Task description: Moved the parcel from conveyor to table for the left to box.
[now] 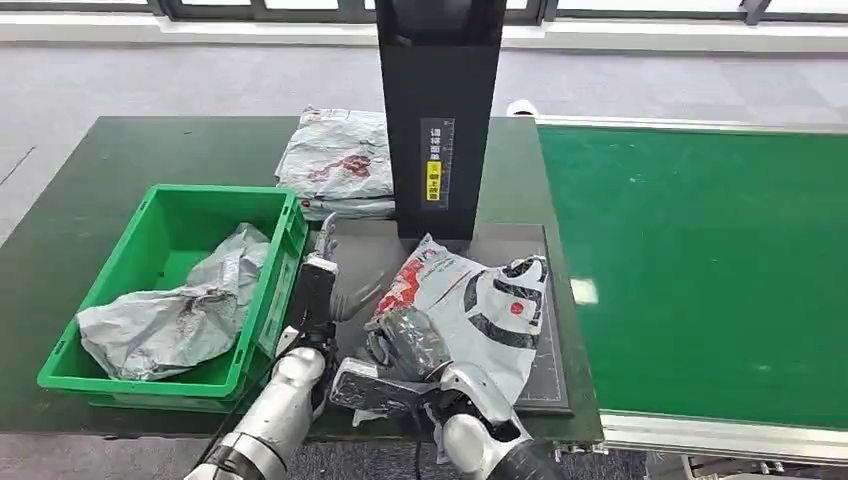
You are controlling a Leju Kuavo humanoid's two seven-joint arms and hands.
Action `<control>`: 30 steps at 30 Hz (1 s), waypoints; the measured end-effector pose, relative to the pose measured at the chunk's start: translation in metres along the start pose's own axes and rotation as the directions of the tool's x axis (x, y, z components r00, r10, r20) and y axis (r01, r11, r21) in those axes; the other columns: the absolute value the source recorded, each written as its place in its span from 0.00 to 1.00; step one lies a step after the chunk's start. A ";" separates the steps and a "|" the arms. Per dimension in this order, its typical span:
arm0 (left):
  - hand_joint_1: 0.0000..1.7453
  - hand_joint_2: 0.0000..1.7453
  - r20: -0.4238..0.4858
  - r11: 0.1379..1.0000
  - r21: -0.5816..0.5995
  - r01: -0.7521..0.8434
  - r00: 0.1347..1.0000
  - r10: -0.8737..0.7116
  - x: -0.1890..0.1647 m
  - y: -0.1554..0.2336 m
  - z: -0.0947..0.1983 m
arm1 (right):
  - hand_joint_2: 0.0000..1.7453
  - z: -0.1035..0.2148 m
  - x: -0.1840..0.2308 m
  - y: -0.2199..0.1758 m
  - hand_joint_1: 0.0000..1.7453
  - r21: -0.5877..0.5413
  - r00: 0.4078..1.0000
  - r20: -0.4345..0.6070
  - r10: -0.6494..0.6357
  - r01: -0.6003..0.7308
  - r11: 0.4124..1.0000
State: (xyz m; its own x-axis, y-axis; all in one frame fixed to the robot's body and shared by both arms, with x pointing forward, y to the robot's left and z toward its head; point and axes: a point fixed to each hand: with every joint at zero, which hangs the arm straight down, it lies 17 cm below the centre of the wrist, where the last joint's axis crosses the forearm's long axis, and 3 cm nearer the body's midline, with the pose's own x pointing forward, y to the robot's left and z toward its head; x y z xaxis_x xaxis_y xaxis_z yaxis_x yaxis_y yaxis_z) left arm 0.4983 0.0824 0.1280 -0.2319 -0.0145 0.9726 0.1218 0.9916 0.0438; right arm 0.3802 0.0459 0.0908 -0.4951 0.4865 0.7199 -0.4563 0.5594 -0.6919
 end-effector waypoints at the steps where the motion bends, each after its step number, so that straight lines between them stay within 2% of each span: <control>1: 0.00 1.00 0.000 1.000 0.000 -0.004 1.000 0.004 0.000 -0.001 0.001 | 1.00 0.001 -0.002 0.000 0.00 0.001 1.000 -0.003 0.000 0.000 1.000; 6: 0.00 1.00 -0.001 1.000 0.013 -0.004 1.000 0.004 -0.002 0.003 0.002 | 1.00 0.004 -0.017 -0.006 0.00 -0.027 0.998 -0.049 0.027 -0.028 0.999; 10: 0.00 1.00 -0.006 0.999 0.032 -0.004 1.000 0.004 -0.005 0.008 0.002 | 1.00 0.003 -0.022 -0.035 0.00 -0.161 0.996 -0.060 0.074 -0.082 0.984; 14: 0.00 1.00 -0.008 0.998 0.063 -0.022 1.000 0.022 -0.006 0.014 0.005 | 1.00 0.010 -0.015 -0.091 0.00 -0.382 0.996 -0.023 0.085 -0.087 0.920; 19: 0.00 1.00 0.013 0.994 0.093 -0.061 0.998 0.060 -0.003 0.020 0.011 | 1.00 0.045 -0.013 -0.144 0.00 -0.607 0.997 0.024 0.071 -0.042 0.793; 24: 0.00 1.00 0.035 0.990 0.096 -0.101 0.995 0.098 0.003 0.021 0.012 | 1.00 0.071 -0.022 -0.166 0.00 -0.702 0.999 0.038 0.020 0.013 0.712; 30: 0.00 1.00 0.046 0.989 0.093 -0.113 0.993 0.109 0.007 0.020 0.012 | 1.00 0.082 -0.028 -0.171 0.00 -0.728 1.000 0.032 -0.001 0.024 0.685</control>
State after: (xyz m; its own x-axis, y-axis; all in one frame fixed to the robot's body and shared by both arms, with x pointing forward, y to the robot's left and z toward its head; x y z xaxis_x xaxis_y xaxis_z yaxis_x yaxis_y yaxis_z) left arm 0.4878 0.1039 0.1329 -0.2612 0.0996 0.9601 0.0572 0.9945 -0.0876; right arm 0.4115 -0.1186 0.1843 -0.5177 0.4646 0.7184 0.2136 0.8833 -0.4173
